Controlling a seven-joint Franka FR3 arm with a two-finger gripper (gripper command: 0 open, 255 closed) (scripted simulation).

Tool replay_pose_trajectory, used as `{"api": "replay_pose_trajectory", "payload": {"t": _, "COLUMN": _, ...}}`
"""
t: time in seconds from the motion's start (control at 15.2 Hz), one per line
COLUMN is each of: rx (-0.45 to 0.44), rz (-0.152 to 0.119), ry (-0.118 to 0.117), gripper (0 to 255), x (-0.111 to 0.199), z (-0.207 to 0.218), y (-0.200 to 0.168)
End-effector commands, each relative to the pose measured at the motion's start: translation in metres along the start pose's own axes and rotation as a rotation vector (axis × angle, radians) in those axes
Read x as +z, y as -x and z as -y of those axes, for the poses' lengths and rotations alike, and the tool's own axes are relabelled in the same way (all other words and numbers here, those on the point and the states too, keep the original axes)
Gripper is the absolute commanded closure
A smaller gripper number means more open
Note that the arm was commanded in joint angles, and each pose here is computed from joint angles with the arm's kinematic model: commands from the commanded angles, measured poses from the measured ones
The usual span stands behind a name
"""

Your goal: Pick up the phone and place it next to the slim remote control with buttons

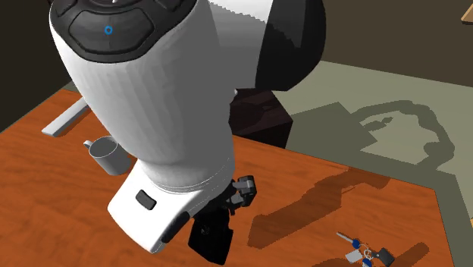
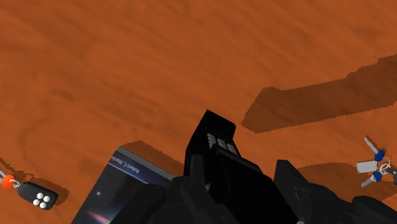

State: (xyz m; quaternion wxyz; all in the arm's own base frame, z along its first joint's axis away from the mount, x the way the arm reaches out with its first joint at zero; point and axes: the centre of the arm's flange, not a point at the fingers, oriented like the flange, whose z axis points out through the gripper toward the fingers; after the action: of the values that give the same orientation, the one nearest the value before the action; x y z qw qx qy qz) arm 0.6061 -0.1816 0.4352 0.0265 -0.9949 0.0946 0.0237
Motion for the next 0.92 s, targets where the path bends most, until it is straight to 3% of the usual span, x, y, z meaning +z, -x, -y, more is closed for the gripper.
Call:
{"api": "replay_pose_trajectory", "payload": {"t": 0.0, "rx": 0.000, "rz": -0.001, "ry": 0.000, "gripper": 255, "x": -0.011, "z": -0.001, "y": 0.000}}
{"api": "replay_pose_trajectory", "payload": {"t": 0.86, "rx": 0.000, "rz": -0.001, "ry": 0.000, "gripper": 255, "x": -0.079, "z": 0.002, "y": 0.004}}
